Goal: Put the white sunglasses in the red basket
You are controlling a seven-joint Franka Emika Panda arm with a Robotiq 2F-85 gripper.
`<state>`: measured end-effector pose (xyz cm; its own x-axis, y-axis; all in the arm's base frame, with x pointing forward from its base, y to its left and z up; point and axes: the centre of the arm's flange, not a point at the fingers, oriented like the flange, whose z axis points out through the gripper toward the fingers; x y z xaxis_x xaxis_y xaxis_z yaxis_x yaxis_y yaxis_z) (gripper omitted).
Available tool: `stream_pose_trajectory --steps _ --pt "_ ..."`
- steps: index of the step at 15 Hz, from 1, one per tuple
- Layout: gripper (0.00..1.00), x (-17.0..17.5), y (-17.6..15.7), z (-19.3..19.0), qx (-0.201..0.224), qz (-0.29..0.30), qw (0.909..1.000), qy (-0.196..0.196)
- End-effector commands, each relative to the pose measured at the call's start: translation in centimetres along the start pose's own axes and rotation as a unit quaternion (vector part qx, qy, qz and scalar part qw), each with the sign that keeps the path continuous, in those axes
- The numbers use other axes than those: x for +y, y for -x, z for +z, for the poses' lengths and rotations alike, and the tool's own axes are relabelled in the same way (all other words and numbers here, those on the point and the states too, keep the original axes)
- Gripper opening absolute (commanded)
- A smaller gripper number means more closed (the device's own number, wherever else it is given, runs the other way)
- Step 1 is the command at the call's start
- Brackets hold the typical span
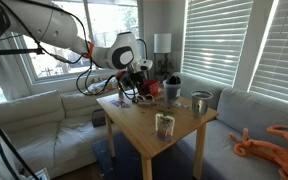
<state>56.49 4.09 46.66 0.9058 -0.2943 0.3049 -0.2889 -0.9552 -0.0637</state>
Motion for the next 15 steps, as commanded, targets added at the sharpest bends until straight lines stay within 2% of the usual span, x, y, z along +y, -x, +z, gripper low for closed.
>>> stream_pose_trajectory --steps 1,4,7,9,13,14,15 --pt "1.0 -3.7 -2.9 0.4 -0.038 0.093 0.9949 0.012" --pt "1.0 -6.4 -3.8 0.8 -0.075 0.156 0.9845 0.028" --pt "1.0 -8.9 -3.9 2.0 -0.104 0.194 0.9737 0.06" --pt "1.0 -9.9 -3.9 3.0 -0.108 0.219 0.9676 0.065" --pt "0.98 -11.8 -4.4 6.0 -0.118 0.236 0.9611 0.083" --pt "0.74 -12.1 -4.5 6.6 -0.121 0.238 0.9602 0.083" --pt "0.73 -12.3 -4.7 7.1 -0.122 0.241 0.959 0.085"
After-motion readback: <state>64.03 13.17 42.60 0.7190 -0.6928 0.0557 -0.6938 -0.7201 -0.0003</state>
